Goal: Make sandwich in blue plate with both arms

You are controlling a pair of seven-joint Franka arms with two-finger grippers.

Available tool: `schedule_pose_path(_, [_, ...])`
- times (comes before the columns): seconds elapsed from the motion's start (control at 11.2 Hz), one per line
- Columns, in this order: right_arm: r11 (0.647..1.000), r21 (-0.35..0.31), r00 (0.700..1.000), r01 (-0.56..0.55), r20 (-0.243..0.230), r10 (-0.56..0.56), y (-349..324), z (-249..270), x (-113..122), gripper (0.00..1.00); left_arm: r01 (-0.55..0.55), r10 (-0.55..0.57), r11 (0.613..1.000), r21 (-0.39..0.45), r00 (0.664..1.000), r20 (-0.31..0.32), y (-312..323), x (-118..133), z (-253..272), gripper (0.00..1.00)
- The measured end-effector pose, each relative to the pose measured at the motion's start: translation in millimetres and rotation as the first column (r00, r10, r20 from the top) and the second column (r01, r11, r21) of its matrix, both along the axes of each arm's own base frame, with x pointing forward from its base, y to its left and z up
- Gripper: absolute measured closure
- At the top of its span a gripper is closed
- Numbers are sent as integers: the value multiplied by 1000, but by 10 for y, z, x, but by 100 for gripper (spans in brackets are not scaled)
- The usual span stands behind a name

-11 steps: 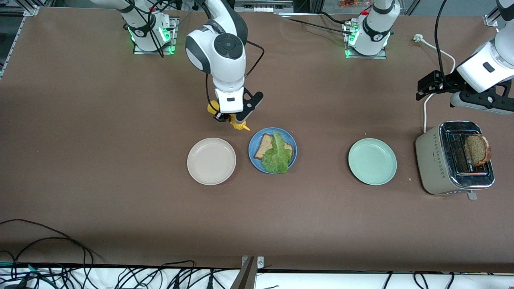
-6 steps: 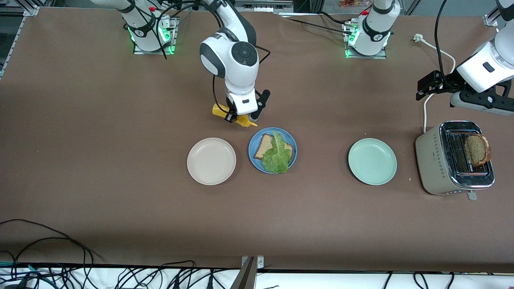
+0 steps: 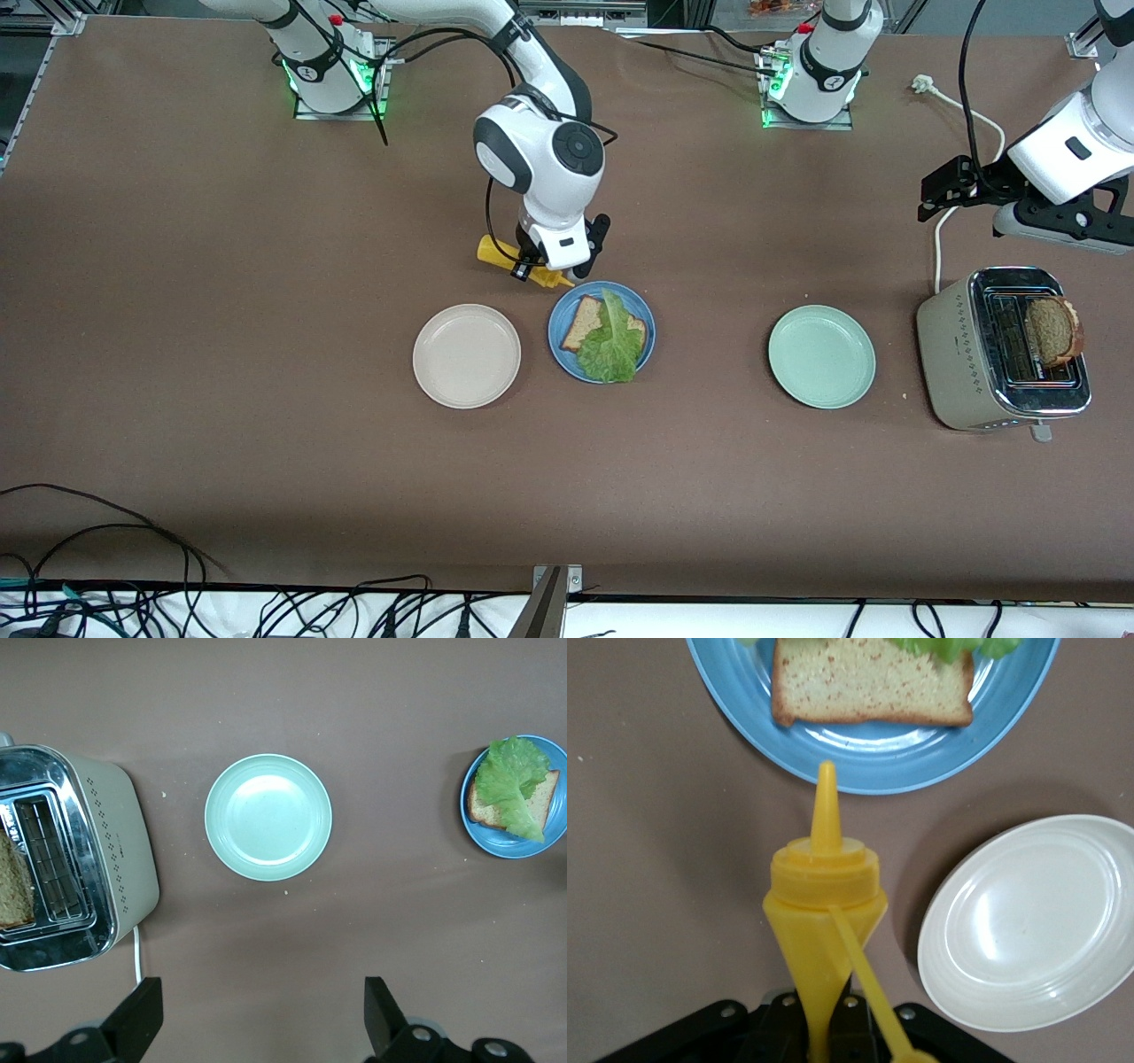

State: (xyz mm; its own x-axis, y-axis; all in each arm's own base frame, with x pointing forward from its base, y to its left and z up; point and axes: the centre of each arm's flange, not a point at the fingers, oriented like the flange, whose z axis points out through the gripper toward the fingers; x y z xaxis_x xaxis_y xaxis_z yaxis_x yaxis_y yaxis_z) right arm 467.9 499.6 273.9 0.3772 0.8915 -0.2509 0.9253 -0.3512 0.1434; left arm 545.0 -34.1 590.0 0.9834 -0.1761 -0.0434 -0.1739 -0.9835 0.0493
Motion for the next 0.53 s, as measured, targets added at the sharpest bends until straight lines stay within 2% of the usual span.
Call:
schedule_pose_path(0.09, [999,-33,1000,6,-18,-7,32,-6,18,91,0,0,1000,0,1000,0,0,0,0,0])
schedule_pose_path(0.27, [998,-59,1000,14,-26,-15,62,13,69,91,0,0,1000,0,1000,0,0,0,0,0])
schedule_pose_path(0.45, [996,-85,1000,-10,-11,9,51,-49,156,91,0,0,1000,0,1000,0,0,0,0,0])
schedule_pose_path(0.53, [993,-103,998,-65,-1,65,97,-90,224,91,0,0,1000,0,1000,0,0,0,0,0])
